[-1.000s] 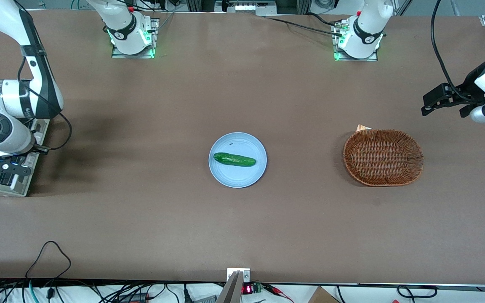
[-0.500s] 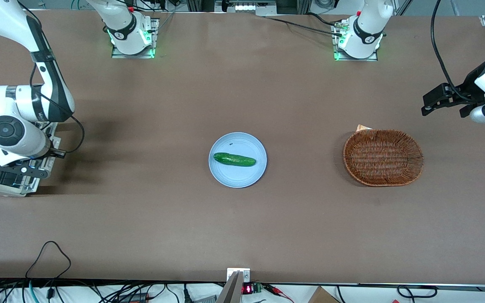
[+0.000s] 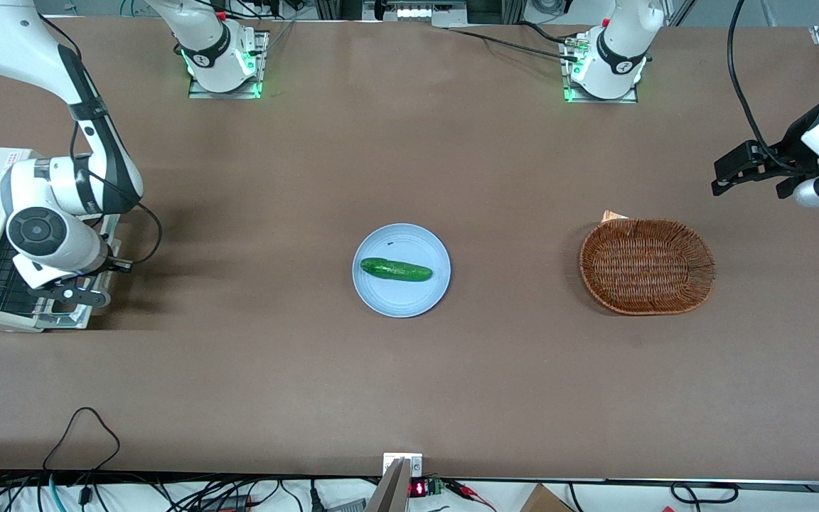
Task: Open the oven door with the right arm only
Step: 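Pull the handle down with the right gripper, swinging the door open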
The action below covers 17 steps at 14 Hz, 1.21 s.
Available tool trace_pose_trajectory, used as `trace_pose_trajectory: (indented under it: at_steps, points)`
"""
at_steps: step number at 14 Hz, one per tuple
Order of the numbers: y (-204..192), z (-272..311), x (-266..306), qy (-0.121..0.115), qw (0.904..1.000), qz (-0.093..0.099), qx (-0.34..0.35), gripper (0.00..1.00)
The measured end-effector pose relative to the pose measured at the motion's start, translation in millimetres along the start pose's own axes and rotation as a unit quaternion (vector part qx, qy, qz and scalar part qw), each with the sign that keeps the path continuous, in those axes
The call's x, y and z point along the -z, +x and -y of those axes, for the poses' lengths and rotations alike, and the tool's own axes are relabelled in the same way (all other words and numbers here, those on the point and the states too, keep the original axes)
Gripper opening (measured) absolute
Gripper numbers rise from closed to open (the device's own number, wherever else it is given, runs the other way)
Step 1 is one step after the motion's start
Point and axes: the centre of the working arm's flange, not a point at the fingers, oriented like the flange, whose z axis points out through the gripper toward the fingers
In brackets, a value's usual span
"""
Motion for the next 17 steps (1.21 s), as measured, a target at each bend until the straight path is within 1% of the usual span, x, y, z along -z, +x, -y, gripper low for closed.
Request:
trace_pose_trajectory:
  at_steps: [11,17]
  points:
    - [2.7,18.1,-43.8,0.018,0.9998,0.002,0.012,0.01]
    - [3.1,20.8,-51.5,0.019,0.9997,0.002,0.015,0.01]
